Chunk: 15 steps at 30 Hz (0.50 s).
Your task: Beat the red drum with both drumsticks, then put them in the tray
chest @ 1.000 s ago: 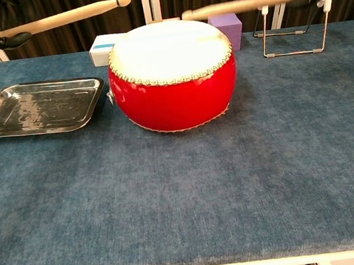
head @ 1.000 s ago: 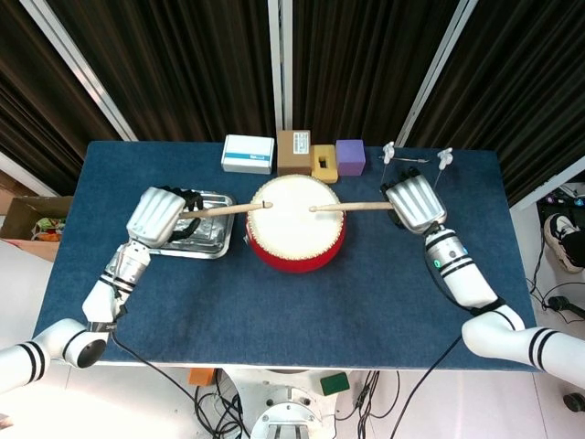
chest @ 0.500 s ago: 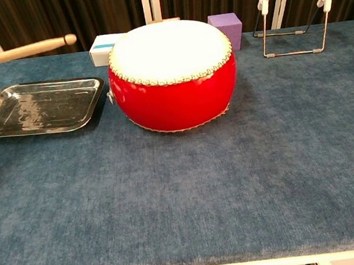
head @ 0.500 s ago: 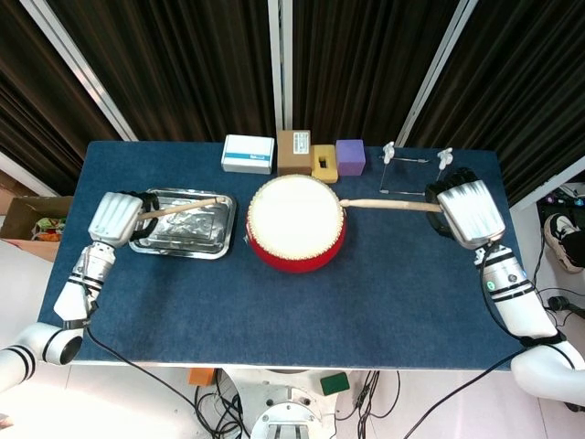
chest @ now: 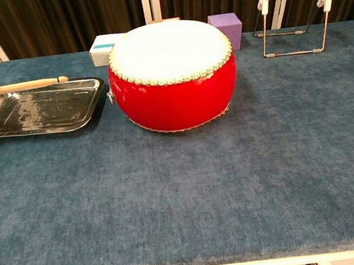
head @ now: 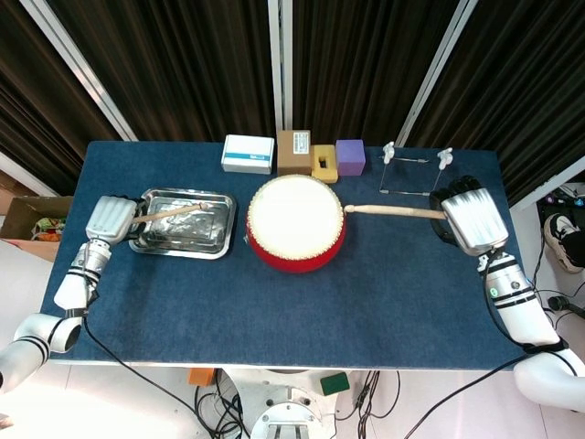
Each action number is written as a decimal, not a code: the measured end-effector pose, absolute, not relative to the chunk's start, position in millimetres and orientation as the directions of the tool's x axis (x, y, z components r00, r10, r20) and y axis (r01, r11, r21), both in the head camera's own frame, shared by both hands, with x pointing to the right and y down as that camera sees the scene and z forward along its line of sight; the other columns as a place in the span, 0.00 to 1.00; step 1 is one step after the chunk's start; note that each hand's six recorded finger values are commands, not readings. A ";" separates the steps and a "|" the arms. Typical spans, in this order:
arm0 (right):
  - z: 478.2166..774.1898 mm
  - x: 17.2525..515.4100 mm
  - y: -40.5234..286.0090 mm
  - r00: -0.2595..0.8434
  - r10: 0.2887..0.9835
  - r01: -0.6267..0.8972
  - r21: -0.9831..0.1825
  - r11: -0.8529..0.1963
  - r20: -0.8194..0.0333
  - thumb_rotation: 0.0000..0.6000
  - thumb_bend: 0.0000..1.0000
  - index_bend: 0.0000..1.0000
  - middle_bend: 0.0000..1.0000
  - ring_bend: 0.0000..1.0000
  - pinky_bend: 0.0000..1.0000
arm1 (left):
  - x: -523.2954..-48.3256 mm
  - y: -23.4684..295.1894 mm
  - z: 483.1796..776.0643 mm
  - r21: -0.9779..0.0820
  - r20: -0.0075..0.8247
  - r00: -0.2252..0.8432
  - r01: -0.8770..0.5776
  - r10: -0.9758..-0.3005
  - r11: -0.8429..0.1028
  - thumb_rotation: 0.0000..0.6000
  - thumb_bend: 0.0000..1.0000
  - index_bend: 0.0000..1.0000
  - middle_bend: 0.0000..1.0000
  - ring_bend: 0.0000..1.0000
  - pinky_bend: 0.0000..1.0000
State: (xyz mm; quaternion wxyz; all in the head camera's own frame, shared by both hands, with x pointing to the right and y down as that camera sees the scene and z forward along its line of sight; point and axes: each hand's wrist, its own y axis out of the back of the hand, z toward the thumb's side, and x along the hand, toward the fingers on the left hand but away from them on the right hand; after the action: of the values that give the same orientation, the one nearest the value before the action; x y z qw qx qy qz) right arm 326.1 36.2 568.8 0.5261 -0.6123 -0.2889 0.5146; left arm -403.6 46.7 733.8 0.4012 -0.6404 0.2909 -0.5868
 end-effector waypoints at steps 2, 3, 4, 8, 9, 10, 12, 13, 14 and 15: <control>570.3 327.0 36.3 0.299 0.895 -0.191 -0.940 -0.284 -0.331 1.00 0.73 0.73 0.64 0.37 0.34 | -406.8 46.7 739.0 -0.850 0.526 0.130 0.095 -0.841 -0.517 1.00 0.55 0.65 0.54 0.48 0.48; 571.0 327.3 36.4 0.297 0.895 -0.192 -0.939 -0.286 -0.333 1.00 0.73 0.73 0.64 0.37 0.34 | -408.1 46.7 741.2 -0.849 0.529 0.124 0.091 -0.840 -0.521 1.00 0.55 0.64 0.53 0.47 0.48; 572.1 327.6 36.6 0.295 0.894 -0.193 -0.938 -0.289 -0.336 1.00 0.73 0.73 0.64 0.37 0.34 | -409.6 46.9 744.0 -0.846 0.533 0.116 0.082 -0.838 -0.527 1.00 0.54 0.62 0.51 0.46 0.48; 576.9 327.6 37.7 0.291 0.891 -0.198 -0.933 -0.300 -0.349 1.00 0.73 0.73 0.64 0.37 0.34 | -412.7 49.2 754.0 -0.832 0.556 0.097 0.064 -0.826 -0.552 1.00 0.46 0.40 0.38 0.38 0.45; 577.9 327.5 37.9 0.290 0.890 -0.199 -0.932 -0.303 -0.351 1.00 0.73 0.73 0.64 0.37 0.34 | -413.4 49.9 756.5 -0.826 0.563 0.093 0.066 -0.821 -0.559 1.00 0.44 0.34 0.35 0.36 0.45; 579.2 326.9 38.1 0.290 0.889 -0.200 -0.931 -0.306 -0.355 1.00 0.73 0.73 0.64 0.37 0.34 | -413.6 51.2 759.8 -0.820 0.573 0.089 0.065 -0.815 -0.569 1.00 0.39 0.27 0.31 0.34 0.44; 581.6 325.3 38.6 0.292 0.886 -0.202 -0.929 -0.311 -0.360 1.00 0.73 0.73 0.64 0.37 0.34 | -413.3 52.2 762.0 -0.817 0.577 0.086 0.062 -0.812 -0.574 1.00 0.36 0.22 0.29 0.32 0.44; 583.2 324.1 39.0 0.294 0.884 -0.204 -0.927 -0.314 -0.364 1.00 0.73 0.73 0.64 0.37 0.34 | -413.4 51.9 761.3 -0.820 0.572 0.087 0.059 -0.815 -0.569 1.00 0.35 0.21 0.29 0.32 0.44; 584.4 323.1 39.3 0.296 0.882 -0.205 -0.926 -0.317 -0.367 1.00 0.73 0.73 0.64 0.37 0.34 | -413.8 51.7 760.3 -0.824 0.567 0.087 0.055 -0.819 -0.564 1.00 0.35 0.21 0.29 0.32 0.44; 585.9 321.8 39.6 0.299 0.879 -0.208 -0.925 -0.319 -0.371 1.00 0.73 0.73 0.64 0.37 0.34 | -414.8 51.6 759.0 -0.827 0.561 0.085 0.047 -0.823 -0.559 1.00 0.34 0.21 0.29 0.32 0.44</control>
State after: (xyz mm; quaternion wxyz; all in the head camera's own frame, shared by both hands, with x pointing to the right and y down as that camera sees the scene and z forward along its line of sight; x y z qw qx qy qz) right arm 321.8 39.6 585.9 0.5164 -0.6186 -0.2714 0.5263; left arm -414.8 51.6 759.0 0.3595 -0.6429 0.3017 -0.6053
